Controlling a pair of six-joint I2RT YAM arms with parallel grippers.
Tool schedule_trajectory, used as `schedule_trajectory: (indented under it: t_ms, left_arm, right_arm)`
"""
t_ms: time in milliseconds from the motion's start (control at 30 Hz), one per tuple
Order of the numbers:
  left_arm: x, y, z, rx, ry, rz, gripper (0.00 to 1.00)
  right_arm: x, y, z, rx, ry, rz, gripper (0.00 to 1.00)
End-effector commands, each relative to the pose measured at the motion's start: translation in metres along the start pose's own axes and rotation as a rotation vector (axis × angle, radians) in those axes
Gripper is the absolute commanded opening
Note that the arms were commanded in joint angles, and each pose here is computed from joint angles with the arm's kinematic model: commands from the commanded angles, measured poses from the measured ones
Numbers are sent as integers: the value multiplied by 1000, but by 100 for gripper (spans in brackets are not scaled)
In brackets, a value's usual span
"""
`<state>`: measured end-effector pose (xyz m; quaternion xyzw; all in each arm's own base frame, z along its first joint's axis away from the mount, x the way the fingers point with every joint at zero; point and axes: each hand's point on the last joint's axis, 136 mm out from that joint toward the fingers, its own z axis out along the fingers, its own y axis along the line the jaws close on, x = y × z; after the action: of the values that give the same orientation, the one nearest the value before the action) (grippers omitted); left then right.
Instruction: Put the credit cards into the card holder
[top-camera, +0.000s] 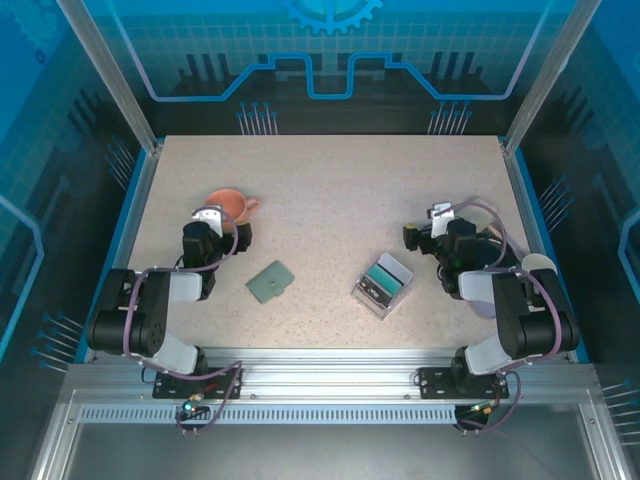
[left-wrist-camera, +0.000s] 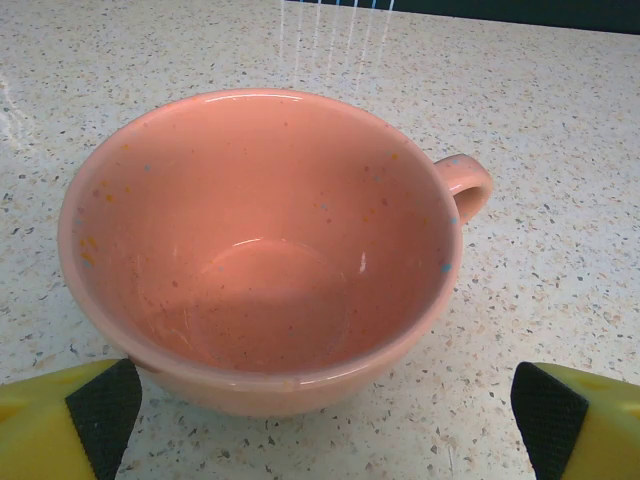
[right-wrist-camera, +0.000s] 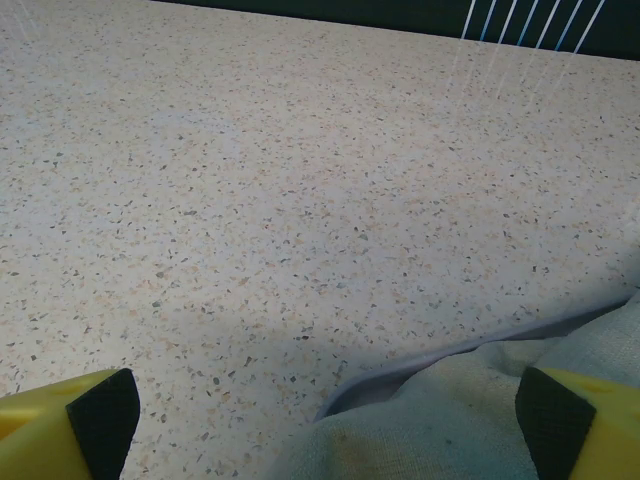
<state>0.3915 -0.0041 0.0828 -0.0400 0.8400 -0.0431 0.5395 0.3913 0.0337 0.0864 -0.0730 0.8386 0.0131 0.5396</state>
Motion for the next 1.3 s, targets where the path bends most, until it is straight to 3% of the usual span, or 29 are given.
schedule_trajectory:
  t_ms: [0, 667, 800, 967, 1067, 1167, 1200, 1267]
  left_arm:
    - [-8, -6, 2, 36, -18, 20, 99]
    - [-8, -6, 1, 40, -20, 22, 99]
    - [-20, -3, -13, 13, -63, 6, 99]
    - [-56, 5, -51, -30, -50, -156, 99]
    - [-72, -6, -77, 5, -9, -279, 99]
    - [-70, 8, -106, -109, 48, -545, 99]
    - [-66, 3, -112, -83, 83, -565, 99]
    - [-67, -34, -120, 125, 144, -528, 99]
  right_arm:
    - [-9, -3, 2, -3, -29, 4, 100]
    - [-10, -3, 2, -5, -32, 2, 100]
    - [-23, 2, -9, 21, -26, -38, 100]
    - [-39, 2, -53, 24, 158, 126, 100]
    - [-35, 0, -91, 54, 304, 397, 100]
    - [-29, 33, -120, -134, 453, 525, 100]
    - [-26, 50, -128, -222, 488, 564, 100]
    - [-18, 78, -143, -358, 551, 633, 100]
